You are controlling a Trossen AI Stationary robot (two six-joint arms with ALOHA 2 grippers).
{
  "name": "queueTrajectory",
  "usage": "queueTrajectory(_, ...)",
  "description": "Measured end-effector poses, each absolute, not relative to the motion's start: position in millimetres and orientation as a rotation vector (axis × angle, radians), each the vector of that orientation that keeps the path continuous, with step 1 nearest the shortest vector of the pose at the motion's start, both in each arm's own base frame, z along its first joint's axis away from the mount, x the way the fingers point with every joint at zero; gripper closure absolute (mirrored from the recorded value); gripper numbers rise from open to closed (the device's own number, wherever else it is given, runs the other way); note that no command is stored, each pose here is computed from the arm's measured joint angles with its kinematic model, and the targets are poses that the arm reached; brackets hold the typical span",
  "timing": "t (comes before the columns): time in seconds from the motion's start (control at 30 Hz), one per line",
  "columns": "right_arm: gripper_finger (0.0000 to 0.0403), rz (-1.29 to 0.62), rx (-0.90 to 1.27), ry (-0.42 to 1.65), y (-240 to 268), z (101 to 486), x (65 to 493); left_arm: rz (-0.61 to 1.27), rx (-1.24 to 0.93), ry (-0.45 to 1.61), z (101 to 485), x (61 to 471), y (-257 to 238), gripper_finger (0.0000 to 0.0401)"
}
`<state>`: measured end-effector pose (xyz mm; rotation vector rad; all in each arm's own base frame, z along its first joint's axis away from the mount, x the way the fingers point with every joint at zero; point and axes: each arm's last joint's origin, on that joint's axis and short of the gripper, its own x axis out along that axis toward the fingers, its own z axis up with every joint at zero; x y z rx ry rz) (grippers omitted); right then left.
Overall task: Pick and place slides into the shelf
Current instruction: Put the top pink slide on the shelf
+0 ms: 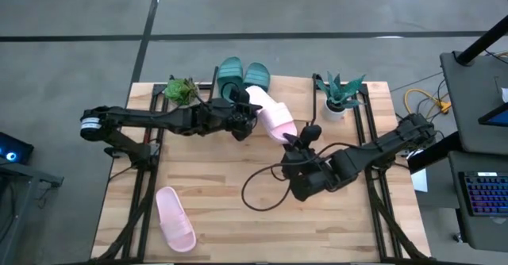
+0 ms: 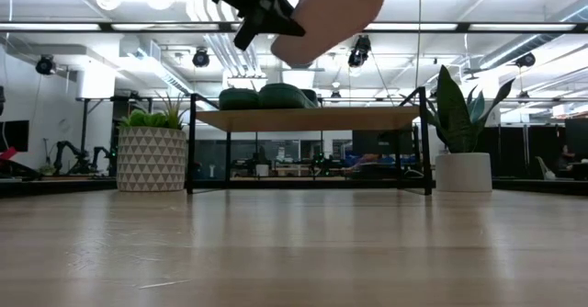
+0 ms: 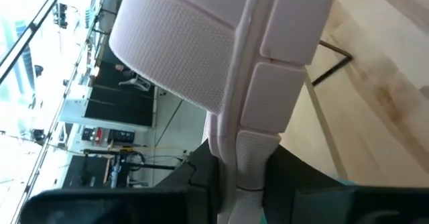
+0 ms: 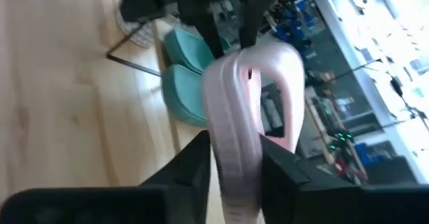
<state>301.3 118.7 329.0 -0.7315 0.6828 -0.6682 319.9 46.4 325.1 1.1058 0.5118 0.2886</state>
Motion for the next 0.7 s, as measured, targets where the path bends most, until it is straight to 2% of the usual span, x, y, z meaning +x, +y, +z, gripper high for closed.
queueTrajectory(0.23,0.0274,-0.561,-0.747,0.650,138,345,293,0.280,1.128,0.568,313,313,56,0.0350)
queueTrajectory(0.7,0.0269,-0.523,-0.781,0.677,132,352,294,0.169,1.205,0.482,315,318,32,0.0353)
